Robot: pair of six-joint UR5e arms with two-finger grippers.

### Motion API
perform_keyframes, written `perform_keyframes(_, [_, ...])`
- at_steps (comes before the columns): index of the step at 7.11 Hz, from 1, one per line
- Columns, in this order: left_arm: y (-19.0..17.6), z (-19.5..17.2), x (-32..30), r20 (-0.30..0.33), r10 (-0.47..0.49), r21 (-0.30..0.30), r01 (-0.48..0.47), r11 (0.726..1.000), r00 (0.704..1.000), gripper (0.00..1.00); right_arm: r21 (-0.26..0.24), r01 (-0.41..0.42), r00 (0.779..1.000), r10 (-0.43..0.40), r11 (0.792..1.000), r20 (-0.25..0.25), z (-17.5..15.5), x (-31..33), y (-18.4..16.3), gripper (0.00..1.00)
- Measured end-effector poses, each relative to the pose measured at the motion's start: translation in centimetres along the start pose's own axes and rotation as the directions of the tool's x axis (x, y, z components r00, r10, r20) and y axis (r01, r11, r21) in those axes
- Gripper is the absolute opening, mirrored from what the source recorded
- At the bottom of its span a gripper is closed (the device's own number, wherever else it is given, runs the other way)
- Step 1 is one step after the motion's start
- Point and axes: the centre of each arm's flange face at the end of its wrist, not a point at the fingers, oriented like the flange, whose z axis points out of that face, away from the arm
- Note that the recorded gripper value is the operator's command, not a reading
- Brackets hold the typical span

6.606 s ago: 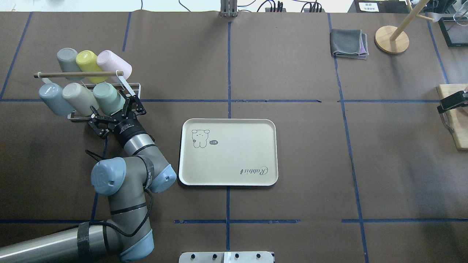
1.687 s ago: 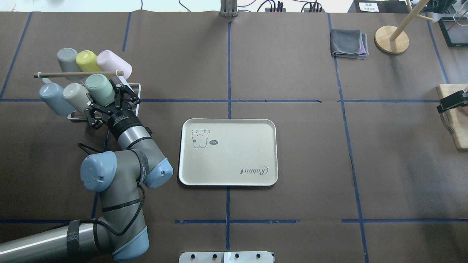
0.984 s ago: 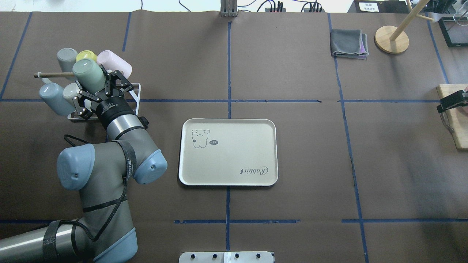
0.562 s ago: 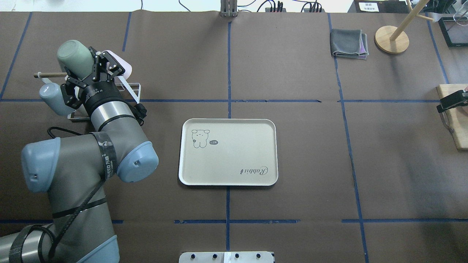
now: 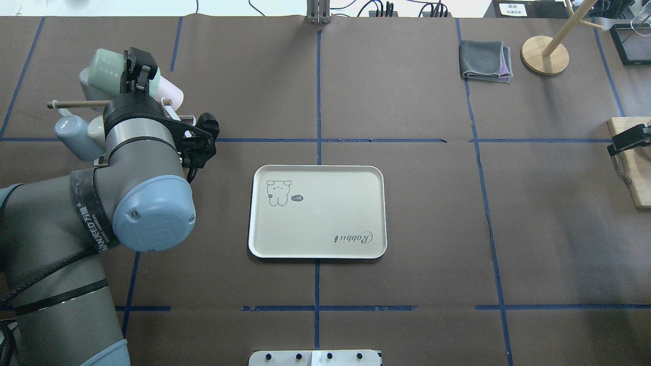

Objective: Pick up and place green cup on tray

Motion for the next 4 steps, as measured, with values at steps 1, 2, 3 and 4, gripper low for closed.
perform_keyframes(1, [-0.4, -0.5, 0.0, -0.048, -0.154, 0.062, 0.157, 0.986, 0.987, 0.62, 0.002, -0.001, 1.000, 0.001, 1.000, 0.000, -0.1, 0.1, 0.0, 1.00])
perform_keyframes(2, [-0.9, -0.9, 0.1, -0.104, -0.286, 0.111, 0.297, 0.948, 0.952, 0.59, 0.006, -0.003, 1.000, 0.003, 1.000, -0.001, -0.2, 0.2, -0.1, 1.00])
perform_keyframes(3, [-1.3, -1.4, 0.0, -0.164, -0.406, 0.147, 0.429, 0.891, 0.899, 0.50, 0.009, -0.004, 1.000, 0.004, 1.000, -0.001, -0.4, 0.2, -0.1, 1.00])
perform_keyframes(4, [-1.8, -1.9, -0.1, -0.225, -0.503, 0.174, 0.542, 0.822, 0.834, 0.48, 0.011, -0.005, 1.000, 0.005, 1.000, 0.000, -0.5, 0.3, -0.1, 1.00])
